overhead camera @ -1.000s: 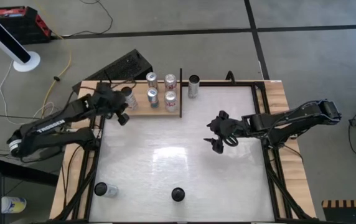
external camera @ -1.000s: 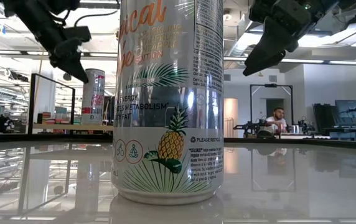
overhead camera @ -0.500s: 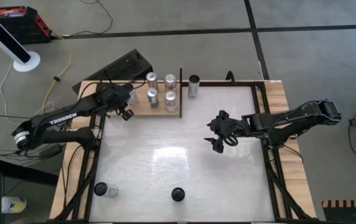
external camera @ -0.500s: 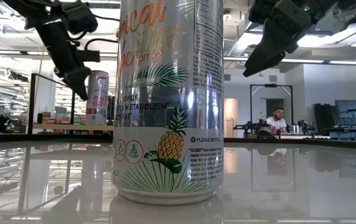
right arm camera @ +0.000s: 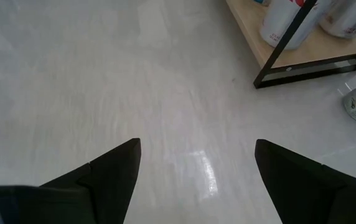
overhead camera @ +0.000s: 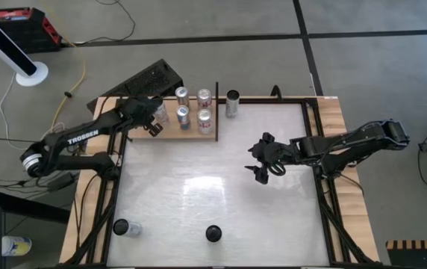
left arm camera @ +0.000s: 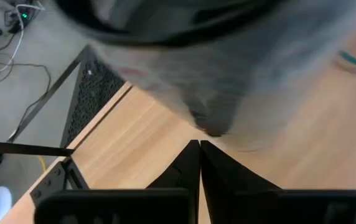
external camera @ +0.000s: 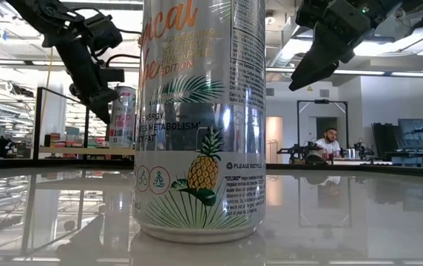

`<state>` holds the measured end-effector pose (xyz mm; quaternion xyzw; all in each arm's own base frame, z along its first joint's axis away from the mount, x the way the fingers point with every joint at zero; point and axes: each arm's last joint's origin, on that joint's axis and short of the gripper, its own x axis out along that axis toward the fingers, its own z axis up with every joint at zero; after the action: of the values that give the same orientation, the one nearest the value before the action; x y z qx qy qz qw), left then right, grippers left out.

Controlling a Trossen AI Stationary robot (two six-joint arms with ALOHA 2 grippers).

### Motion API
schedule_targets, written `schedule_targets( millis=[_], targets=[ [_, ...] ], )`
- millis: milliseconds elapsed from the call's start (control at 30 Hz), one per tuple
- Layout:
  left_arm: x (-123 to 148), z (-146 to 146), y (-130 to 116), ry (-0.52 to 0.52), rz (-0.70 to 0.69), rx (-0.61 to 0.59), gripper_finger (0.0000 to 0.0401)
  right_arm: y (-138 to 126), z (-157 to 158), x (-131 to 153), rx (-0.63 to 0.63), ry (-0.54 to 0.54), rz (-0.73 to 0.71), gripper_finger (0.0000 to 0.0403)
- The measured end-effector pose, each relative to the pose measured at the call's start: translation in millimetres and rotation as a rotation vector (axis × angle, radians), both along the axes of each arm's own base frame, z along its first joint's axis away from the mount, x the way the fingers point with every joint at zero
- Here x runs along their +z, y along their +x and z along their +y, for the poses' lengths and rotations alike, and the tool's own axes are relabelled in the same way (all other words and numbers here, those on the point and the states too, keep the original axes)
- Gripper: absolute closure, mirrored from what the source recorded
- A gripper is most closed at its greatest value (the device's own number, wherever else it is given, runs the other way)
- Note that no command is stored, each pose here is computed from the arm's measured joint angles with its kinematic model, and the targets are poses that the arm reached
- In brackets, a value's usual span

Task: Place canned beverage on shelf
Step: Put the right pink soda can on the shelf

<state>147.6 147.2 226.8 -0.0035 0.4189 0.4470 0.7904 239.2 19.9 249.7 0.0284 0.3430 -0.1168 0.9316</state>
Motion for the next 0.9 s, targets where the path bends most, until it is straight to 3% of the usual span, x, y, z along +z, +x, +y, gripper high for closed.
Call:
schedule_targets(
  millis=[367,600,900],
  targets=[
    [7,-7,-5,0.015,0.040,0.050,0.0401,0,0,0,-0.002,0.002,0.000,0.0065],
    [17,-24,-3,-0.164,-0.001,-0.069,0.0401,0,-1,0,0.003,-0.009,0.003,0.0065],
    [16,-26,-1,-0.148,0.057,-0.125,0.0401,0,-7,0,-0.018,-0.011,0.003,0.0065]
  ],
)
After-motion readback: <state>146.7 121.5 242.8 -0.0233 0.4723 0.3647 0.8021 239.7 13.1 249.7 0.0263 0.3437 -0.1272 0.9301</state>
